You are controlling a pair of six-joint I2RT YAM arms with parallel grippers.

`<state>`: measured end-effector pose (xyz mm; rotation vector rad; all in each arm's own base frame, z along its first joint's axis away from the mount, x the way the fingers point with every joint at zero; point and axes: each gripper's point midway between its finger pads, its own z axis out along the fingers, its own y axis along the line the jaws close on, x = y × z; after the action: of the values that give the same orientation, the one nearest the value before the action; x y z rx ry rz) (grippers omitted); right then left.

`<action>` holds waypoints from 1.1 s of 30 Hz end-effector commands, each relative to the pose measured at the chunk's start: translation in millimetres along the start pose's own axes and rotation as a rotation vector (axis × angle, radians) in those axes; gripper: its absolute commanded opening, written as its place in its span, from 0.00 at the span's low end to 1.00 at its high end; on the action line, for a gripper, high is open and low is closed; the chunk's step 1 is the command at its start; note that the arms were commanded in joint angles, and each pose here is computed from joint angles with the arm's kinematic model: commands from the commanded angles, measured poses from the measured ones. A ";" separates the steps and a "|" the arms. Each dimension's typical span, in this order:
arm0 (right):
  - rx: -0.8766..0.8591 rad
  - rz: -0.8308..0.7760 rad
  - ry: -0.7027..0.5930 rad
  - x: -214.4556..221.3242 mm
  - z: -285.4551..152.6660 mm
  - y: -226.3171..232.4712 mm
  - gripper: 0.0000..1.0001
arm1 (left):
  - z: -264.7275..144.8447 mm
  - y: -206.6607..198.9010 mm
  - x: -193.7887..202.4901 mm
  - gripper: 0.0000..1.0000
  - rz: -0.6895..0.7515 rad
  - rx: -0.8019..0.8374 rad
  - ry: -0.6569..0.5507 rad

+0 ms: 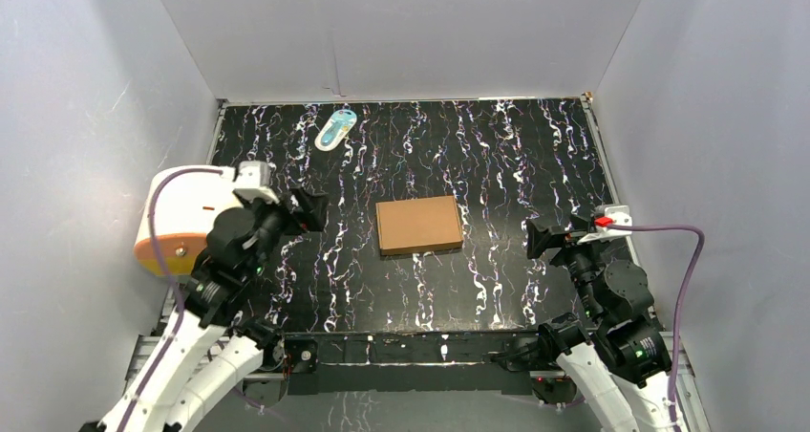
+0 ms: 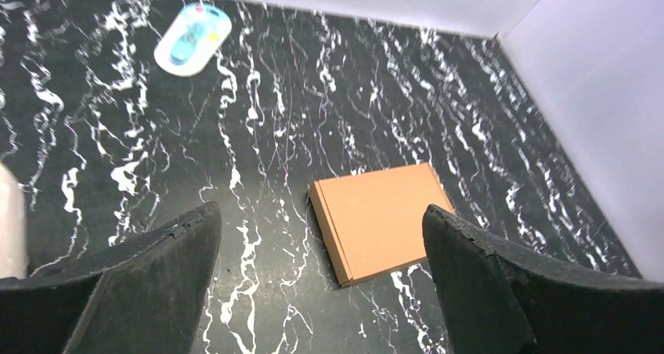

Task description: Fold the paper box

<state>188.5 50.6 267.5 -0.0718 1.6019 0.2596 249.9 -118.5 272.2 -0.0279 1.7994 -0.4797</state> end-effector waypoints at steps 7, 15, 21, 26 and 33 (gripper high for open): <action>0.051 0.018 -0.057 -16.0 2.5 -7.5 0.99 | -61.2 17.8 -33.5 0.96 0.024 -0.011 -0.220; 0.043 0.005 -0.031 -12.1 8.7 -4.9 0.99 | -75.0 13.0 -36.9 0.96 0.020 0.054 -0.301; 0.039 -0.003 -0.025 -11.0 10.6 -4.0 0.98 | -70.5 14.1 -31.1 0.96 0.053 0.059 -0.289; 0.038 -0.004 -0.029 -11.3 9.4 -4.3 0.98 | -63.4 11.8 -28.7 0.96 0.074 0.078 -0.276; 0.039 -0.004 -0.031 -11.5 9.0 -4.5 0.98 | -57.1 13.2 -25.9 0.96 0.091 0.086 -0.256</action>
<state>196.4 48.1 260.3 -0.0581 1.6424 0.2201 205.5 -75.4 299.5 -0.0003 1.5397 -0.4458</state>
